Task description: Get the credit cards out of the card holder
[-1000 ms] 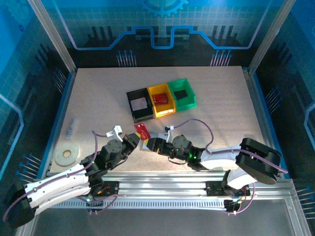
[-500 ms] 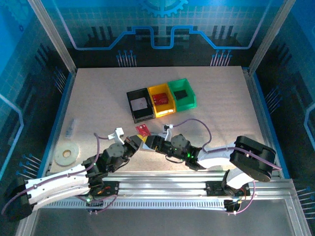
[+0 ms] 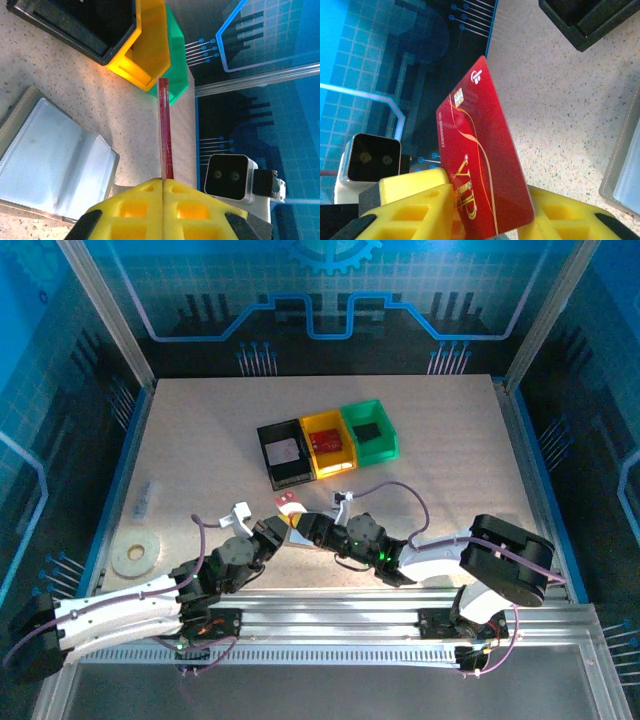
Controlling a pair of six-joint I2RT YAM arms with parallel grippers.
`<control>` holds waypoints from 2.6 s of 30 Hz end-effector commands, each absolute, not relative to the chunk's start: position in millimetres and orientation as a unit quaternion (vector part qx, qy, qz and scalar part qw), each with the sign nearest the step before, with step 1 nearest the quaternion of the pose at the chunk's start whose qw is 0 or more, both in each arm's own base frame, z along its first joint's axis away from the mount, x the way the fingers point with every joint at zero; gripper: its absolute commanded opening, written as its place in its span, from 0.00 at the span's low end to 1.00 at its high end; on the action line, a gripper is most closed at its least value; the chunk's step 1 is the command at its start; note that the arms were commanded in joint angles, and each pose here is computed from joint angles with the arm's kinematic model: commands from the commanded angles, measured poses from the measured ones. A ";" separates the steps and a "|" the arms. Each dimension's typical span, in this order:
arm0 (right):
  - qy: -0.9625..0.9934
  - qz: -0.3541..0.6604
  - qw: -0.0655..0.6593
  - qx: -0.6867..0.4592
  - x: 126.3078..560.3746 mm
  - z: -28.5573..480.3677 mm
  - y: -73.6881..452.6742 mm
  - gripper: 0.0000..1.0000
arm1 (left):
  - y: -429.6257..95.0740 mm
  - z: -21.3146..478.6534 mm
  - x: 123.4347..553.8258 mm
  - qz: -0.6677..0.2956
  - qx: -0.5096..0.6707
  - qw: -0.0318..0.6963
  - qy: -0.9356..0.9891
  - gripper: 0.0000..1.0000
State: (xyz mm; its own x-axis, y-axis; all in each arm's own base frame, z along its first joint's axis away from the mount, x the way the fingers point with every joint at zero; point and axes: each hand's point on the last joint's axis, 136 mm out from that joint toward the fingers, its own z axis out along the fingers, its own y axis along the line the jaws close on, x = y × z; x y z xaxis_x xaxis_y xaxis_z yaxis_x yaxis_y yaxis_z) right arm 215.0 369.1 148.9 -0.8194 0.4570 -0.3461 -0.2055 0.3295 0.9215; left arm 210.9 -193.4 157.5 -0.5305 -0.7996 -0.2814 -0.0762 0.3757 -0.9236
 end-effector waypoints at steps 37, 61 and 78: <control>0.741 0.565 0.361 0.023 224.1 205.7 357.3 0.00 | -199.0 171.9 192.8 -0.422 -0.181 0.395 0.796 0.31; 0.758 0.594 0.121 -0.242 146.9 203.1 294.4 0.00 | -234.7 227.5 166.4 -0.563 0.065 0.217 0.795 0.60; 0.715 0.637 0.096 -0.270 136.2 214.9 310.0 0.00 | -245.2 214.3 157.2 -0.604 0.067 0.165 0.777 0.51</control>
